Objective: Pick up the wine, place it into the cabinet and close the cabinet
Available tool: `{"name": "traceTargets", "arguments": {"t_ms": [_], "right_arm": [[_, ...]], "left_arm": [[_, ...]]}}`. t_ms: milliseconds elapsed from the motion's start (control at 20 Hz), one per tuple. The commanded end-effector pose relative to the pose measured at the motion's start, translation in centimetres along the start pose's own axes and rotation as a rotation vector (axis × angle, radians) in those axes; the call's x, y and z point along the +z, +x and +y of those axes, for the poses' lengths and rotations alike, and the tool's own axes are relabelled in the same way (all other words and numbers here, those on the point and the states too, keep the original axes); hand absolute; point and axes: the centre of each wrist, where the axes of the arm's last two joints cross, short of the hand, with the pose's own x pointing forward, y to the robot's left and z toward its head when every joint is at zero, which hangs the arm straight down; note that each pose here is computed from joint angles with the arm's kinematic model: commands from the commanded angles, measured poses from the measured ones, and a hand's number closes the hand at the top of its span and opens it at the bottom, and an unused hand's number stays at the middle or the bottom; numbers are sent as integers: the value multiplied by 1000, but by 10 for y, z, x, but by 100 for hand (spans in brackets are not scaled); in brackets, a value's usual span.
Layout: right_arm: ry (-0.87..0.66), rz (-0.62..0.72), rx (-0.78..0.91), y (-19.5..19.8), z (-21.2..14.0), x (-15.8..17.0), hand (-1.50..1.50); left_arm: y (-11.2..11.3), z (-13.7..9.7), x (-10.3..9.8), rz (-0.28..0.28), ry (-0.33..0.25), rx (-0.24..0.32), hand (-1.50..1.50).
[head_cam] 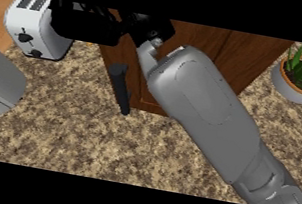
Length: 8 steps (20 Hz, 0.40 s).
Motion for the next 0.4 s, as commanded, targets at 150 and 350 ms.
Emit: {"name": "traceTargets", "arguments": {"t_ms": [150, 350], "right_arm": [[-145, 106, 109, -50, -51, 0, 150], [-142, 95, 122, -50, -58, 2, 150]], "left_arm": [[-3, -2, -3, 0, -2, 8, -150], [-11, -12, -2, 2, -1, 25, -150]]}}
